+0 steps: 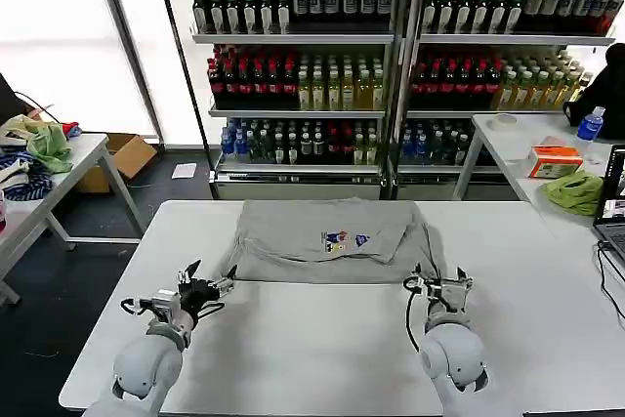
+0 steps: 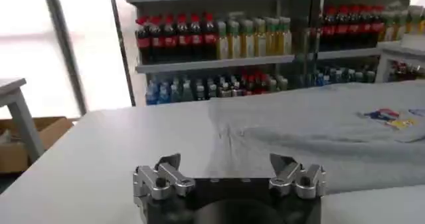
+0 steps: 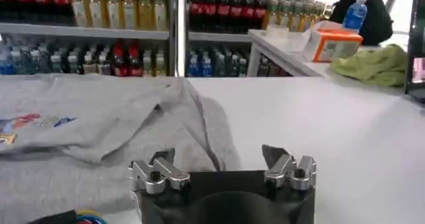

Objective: Fold and organize the clothes.

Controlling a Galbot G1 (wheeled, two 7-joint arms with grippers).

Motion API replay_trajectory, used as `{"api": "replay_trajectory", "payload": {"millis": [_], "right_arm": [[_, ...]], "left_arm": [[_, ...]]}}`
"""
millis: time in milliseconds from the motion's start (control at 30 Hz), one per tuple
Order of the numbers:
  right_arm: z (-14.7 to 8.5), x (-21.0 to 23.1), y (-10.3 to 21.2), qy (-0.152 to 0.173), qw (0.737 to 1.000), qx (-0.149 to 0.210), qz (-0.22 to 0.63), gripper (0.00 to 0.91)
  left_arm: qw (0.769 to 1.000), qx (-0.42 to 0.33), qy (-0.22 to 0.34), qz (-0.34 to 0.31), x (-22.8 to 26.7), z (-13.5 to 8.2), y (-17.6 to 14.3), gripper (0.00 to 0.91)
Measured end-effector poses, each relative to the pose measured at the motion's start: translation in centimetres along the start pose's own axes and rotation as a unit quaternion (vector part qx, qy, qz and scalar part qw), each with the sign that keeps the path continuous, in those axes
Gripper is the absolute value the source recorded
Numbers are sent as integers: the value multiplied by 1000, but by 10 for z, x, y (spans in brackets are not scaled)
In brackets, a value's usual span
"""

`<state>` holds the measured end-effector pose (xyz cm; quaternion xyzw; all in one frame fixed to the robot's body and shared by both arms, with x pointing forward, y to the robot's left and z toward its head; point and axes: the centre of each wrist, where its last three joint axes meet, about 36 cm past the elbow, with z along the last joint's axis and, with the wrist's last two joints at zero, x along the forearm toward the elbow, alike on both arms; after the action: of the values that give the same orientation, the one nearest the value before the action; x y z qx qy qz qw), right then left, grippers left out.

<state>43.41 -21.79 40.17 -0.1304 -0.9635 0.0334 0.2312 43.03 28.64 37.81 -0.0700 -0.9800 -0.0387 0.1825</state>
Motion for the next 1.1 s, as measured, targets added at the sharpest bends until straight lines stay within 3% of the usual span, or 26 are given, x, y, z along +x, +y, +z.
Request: {"api": "replay_trajectory", "payload": {"millis": [467,700,767,900,1000,1100], "right_arm": [[9,-1,3,11,1000,7,4,907],[11,0,4,13,1000,8,5,907],[12,0,4,14,1000,8,5,907],[12,0,5,14,1000,9,5,907],[12,0,5,14,1000,10,4,907],[13,1,5,14,1000,10,3,907]], "left_arm": [[1000,-10,18,10,-8,6,-2,907],[999,-20,26,14,-10,0,0,816],[999,-21,29,15,-11,-2,2,725],[999,-16,38,17,-14,-3,3,705],[999,-11,42,19,-17,-5,5,635],[999,-4,48,23,-19,-6,7,635]]}}
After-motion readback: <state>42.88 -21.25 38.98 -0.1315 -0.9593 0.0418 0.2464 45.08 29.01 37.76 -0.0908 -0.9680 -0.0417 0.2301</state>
